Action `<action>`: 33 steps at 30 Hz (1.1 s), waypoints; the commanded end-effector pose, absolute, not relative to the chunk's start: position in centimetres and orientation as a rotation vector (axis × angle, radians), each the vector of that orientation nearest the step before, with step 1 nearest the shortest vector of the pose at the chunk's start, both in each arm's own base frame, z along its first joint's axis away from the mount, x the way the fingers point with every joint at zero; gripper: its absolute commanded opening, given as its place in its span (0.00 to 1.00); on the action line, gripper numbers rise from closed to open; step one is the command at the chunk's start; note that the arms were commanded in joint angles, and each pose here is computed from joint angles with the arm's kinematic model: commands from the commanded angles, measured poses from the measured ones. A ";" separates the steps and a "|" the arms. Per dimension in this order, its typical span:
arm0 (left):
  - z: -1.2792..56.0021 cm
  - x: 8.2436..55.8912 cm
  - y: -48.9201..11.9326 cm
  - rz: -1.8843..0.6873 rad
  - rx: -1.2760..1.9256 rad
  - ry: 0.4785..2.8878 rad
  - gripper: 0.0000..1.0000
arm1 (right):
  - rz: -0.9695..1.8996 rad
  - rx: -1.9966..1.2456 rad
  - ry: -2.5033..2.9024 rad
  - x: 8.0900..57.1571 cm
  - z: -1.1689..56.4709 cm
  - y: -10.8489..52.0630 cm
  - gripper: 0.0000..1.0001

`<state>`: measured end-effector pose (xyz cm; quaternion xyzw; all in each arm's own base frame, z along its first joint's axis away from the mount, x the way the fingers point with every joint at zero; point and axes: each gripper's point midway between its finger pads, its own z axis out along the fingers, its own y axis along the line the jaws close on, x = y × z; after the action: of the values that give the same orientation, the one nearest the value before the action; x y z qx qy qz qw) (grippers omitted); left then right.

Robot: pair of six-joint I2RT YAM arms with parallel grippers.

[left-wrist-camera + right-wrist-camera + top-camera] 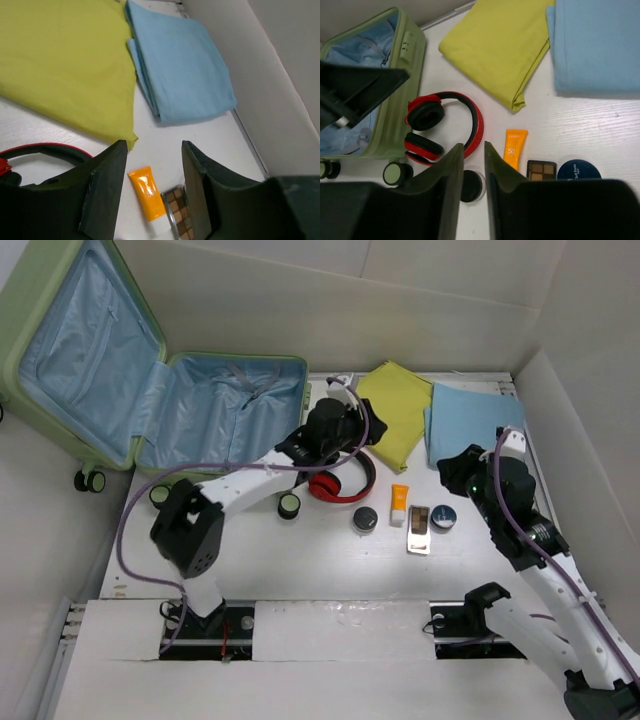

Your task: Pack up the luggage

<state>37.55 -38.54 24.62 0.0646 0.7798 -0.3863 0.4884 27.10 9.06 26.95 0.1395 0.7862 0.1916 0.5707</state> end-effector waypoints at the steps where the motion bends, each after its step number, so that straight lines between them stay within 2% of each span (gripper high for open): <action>1: 21.8 41.6 -37.9 -0.897 -0.049 1.961 0.44 | 0.523 0.311 1.776 27.2 28.4 10.1 0.33; 2: 22.0 43.0 -38.1 -0.907 -0.088 1.959 0.44 | 0.531 0.305 1.779 27.2 28.1 10.3 0.36; 3: 18.8 44.5 -38.3 -0.896 -0.119 2.015 0.44 | 0.539 0.298 1.781 27.2 28.1 10.4 0.40; 5: 17.2 46.0 -38.9 -0.904 -0.165 2.048 0.46 | 0.555 0.282 1.785 27.1 27.9 10.9 0.48; 7: 15.6 48.0 -39.8 -0.859 -0.185 2.073 0.46 | 0.567 0.267 1.799 26.9 27.5 11.3 0.49; 9: 16.7 49.6 -40.5 -0.855 -0.212 2.039 0.46 | 0.569 0.259 1.811 26.8 27.0 11.6 0.51; 14: 11.2 52.6 -40.3 -0.709 -0.299 2.132 0.48 | 0.597 0.254 1.832 26.4 25.8 12.3 0.52; 18: 8.3 52.4 -38.8 -0.604 -0.346 2.169 0.48 | 0.610 0.238 1.836 26.1 25.6 12.7 0.53; 24: 6.1 49.2 -36.3 -0.602 -0.430 2.198 0.52 | 0.618 0.237 1.818 26.0 26.1 12.6 0.57; 28: 6.8 48.4 -35.6 -0.609 -0.468 2.189 0.60 | 0.634 0.205 1.825 26.0 26.0 13.3 0.60; 31: 7.1 48.0 -36.0 -0.655 -0.464 2.194 0.73 | 0.634 0.205 1.827 26.2 25.9 13.4 0.62; 33: 8.0 48.8 -37.4 -0.717 -0.470 2.181 0.77 | 0.634 0.205 1.827 26.2 25.9 13.4 0.62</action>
<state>48.69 -36.10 5.35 -0.1753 0.8685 -0.2468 0.3924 25.87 12.70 24.45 0.0957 0.7948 0.2500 0.5446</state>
